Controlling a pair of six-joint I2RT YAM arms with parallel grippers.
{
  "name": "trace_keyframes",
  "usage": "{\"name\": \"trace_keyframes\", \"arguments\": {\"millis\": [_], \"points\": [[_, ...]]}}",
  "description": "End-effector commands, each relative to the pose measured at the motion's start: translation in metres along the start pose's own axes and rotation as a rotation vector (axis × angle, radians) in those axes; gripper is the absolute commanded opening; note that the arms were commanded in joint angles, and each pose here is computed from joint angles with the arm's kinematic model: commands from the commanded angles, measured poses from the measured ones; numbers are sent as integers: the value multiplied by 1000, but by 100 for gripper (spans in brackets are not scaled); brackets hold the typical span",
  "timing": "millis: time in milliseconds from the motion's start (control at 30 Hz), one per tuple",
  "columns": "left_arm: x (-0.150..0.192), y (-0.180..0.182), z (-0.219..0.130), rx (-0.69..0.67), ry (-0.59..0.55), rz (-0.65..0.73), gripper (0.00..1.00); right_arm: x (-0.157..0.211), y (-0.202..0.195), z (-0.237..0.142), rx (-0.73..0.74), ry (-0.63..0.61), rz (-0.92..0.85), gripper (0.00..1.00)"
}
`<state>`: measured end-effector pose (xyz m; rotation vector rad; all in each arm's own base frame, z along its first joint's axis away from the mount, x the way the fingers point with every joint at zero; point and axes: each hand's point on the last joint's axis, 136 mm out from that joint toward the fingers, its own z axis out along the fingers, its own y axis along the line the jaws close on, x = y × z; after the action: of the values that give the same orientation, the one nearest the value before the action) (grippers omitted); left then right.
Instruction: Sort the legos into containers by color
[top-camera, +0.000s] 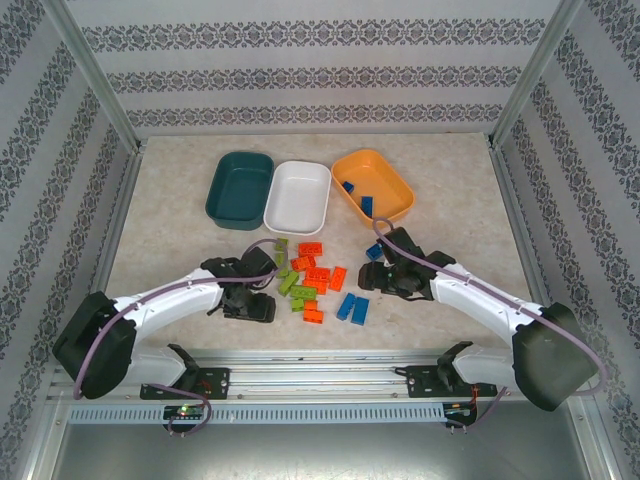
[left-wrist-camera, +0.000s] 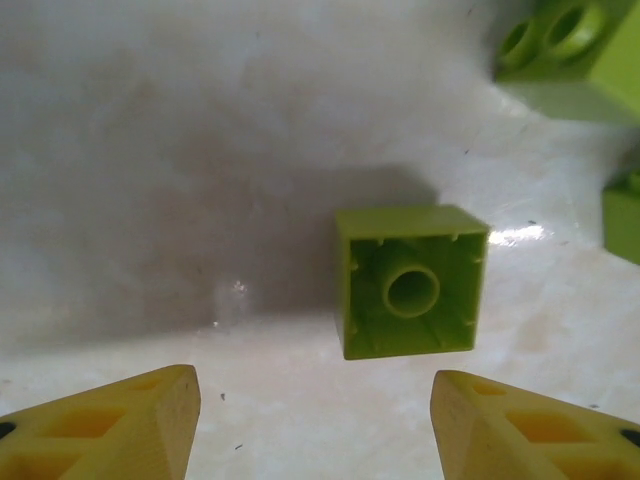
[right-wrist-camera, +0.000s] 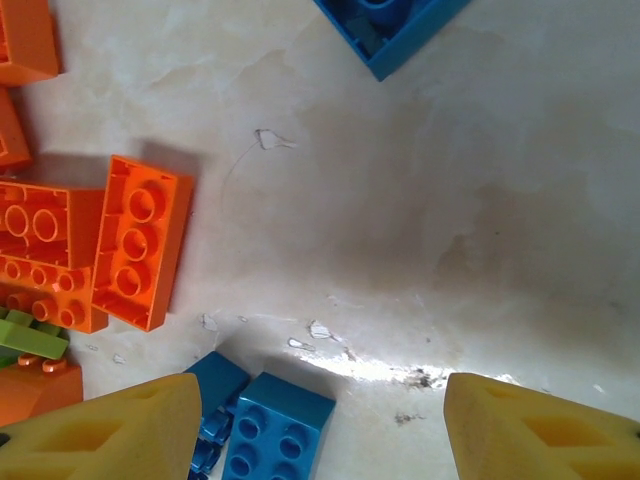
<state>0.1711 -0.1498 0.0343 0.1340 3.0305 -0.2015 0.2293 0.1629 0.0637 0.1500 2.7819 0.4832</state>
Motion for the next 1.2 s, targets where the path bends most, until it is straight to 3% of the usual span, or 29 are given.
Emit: {"name": "trace_keyframes", "arguments": {"millis": [0, 200, 467, 633, 767, 867, 1033, 1167], "points": [[-12, -21, 3, 59, -57, -16, 65, 2, 5, 4, -22, -3, 15, 66], [-20, -34, 11, 69, -54, 1, 67, 6, 1, 4, -16, -2, 19, 66], [-28, -26, 19, -22, -42, 36, 67, 9, -1, 5, -12, 5, 16, 66], [-30, -28, 25, -20, -37, 40, 59, 10, -1, 9, -13, 14, 18, 66], [-31, -26, 26, -38, -30, 52, 43, 9, 0, 10, -16, 13, 18, 66], [-33, -26, 21, -38, -43, 54, 36, 10, -1, 9, -11, 12, 15, 66], [-41, -30, 1, -23, -81, 65, 35, 10, -1, 11, -9, 18, 14, 66], [-67, -36, -37, -9, -159, 91, 34, 8, 0, 13, -8, 16, 11, 66]]}}
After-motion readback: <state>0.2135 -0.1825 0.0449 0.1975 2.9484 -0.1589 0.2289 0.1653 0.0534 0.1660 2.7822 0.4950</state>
